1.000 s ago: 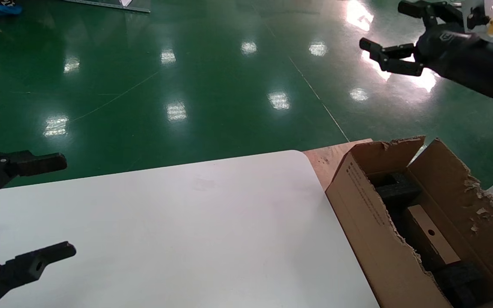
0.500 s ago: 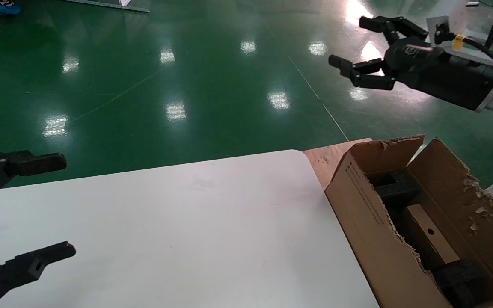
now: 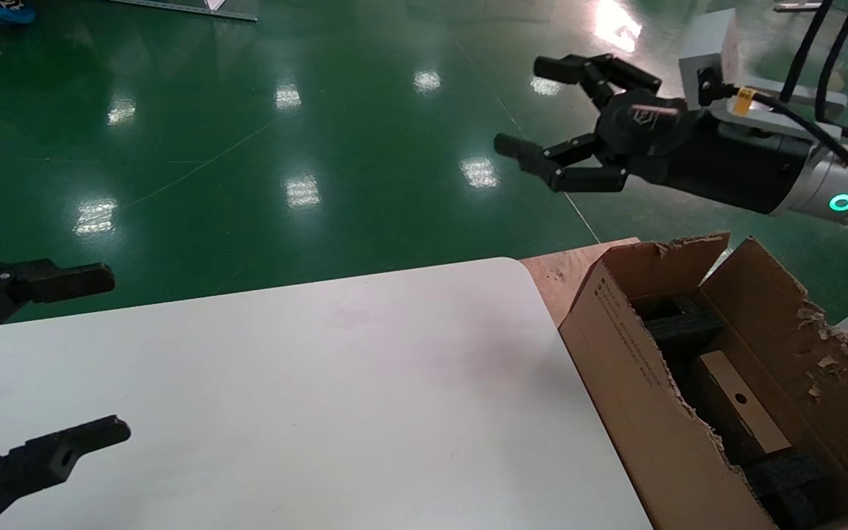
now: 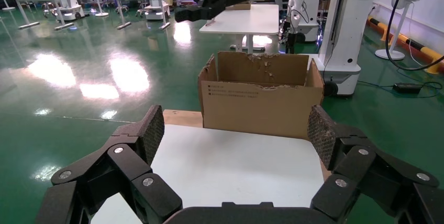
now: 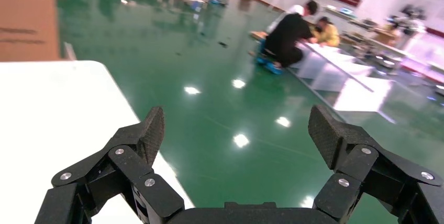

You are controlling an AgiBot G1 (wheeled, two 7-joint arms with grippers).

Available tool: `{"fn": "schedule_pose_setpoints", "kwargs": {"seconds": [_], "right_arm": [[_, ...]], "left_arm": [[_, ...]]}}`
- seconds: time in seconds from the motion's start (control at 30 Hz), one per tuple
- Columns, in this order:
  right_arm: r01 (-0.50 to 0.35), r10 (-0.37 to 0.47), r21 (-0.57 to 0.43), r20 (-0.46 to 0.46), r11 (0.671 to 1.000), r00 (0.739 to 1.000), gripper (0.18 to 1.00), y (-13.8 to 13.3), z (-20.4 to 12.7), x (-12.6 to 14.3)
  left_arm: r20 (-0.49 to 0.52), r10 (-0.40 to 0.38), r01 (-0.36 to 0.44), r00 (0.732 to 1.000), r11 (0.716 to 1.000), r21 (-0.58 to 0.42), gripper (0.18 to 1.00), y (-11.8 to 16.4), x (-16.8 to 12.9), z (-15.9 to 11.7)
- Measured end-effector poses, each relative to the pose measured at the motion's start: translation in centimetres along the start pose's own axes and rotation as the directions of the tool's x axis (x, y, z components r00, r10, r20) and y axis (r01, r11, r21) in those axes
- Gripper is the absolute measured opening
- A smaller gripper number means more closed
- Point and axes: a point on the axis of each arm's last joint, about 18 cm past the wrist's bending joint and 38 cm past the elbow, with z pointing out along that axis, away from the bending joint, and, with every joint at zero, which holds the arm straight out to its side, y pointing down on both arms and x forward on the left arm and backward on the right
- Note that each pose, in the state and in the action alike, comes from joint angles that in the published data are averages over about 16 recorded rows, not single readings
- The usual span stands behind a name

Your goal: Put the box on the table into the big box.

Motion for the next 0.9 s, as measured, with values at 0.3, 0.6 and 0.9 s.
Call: {"fn": "schedule_pose_setpoints", "kwargs": {"seconds": [0.3,0.6,0.9], "right_arm": [[-0.056,0.048,0.041,0.164,0.998,0.985,1.001,-1.4,2.1,-4.7],[-0.128,0.102,0.055,0.341,0.99,0.934,1.001,-3.2,3.4,-10.7],[-0.174,0.135,0.047,0.445,0.984,0.885,1.001,-4.2,3.7,-14.7]], "left_arm": [[0.0,0.0,0.0,1.0,1.0,0.0,1.001,0.0,0.0,0.0],[0.0,0.0,0.0,1.0,1.0,0.0,1.001,0.0,0.0,0.0],[0.0,0.0,0.0,1.0,1.0,0.0,1.001,0.0,0.0,0.0]]}}
